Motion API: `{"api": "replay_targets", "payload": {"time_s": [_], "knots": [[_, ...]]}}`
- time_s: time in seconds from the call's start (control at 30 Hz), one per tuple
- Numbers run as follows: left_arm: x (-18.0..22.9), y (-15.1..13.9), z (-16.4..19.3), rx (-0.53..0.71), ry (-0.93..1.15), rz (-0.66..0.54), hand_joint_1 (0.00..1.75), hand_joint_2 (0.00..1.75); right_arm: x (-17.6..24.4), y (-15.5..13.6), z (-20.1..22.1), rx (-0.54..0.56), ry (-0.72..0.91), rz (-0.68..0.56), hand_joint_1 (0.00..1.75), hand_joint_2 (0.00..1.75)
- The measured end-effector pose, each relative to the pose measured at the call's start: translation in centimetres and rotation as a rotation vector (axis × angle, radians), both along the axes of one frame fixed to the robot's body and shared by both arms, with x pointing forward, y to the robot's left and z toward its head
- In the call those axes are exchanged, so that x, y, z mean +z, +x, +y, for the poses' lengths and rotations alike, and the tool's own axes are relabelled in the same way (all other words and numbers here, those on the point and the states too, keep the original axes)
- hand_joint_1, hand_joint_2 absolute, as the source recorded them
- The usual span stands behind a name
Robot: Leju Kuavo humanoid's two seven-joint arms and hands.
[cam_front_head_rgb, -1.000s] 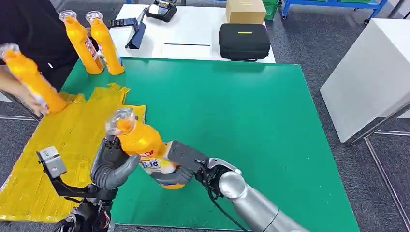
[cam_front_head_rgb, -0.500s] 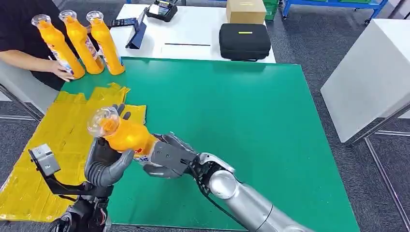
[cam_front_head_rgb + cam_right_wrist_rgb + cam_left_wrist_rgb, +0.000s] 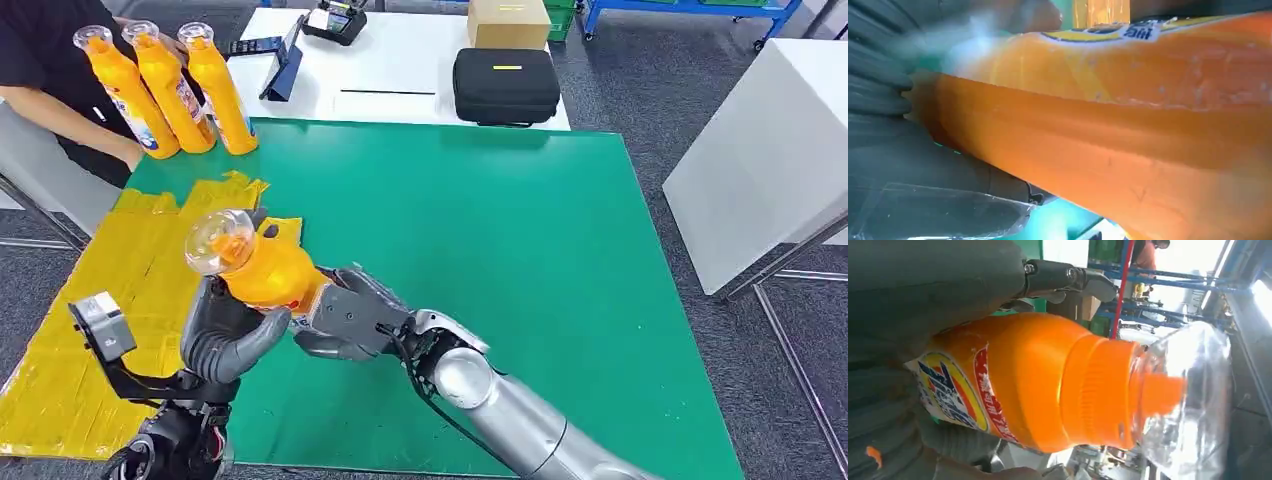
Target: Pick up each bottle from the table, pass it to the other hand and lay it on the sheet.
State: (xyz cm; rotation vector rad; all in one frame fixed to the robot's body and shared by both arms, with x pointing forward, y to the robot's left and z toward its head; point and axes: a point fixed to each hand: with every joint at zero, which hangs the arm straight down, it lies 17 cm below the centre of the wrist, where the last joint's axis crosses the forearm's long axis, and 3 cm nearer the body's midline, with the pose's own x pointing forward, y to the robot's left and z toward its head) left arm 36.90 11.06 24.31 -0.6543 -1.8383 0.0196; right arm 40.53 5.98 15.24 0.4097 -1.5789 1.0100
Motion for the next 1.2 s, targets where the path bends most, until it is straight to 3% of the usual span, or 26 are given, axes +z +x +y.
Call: {"api": "replay_targets", "payload": {"time_s": [0.67,0.7,0.73,1.2], "knots": [[0.2,0.7,-1.3,0.009,0.104,-0.022,0.0,1.75,0.7,0.4,-0.2,-0.011,-0.007,-0.015,1.75,1.75],[0.2,0.7,-1.2,0.01,0.104,-0.022,0.09,1.75,0.7,0.4,-0.1,-0.011,-0.007,-0.015,1.75,1.75],[0.2,0.7,-1.2,0.01,0.105,-0.021,1.75,1.75,0.7,0.4,-0.1,-0.011,-0.008,-0.016,1.75,1.75],[0.6,1.1,-1.1,0.024,0.108,-0.026,1.75,1.75,1.1,0.6,0.0,-0.006,-0.02,-0.028,1.75,1.75]]}}
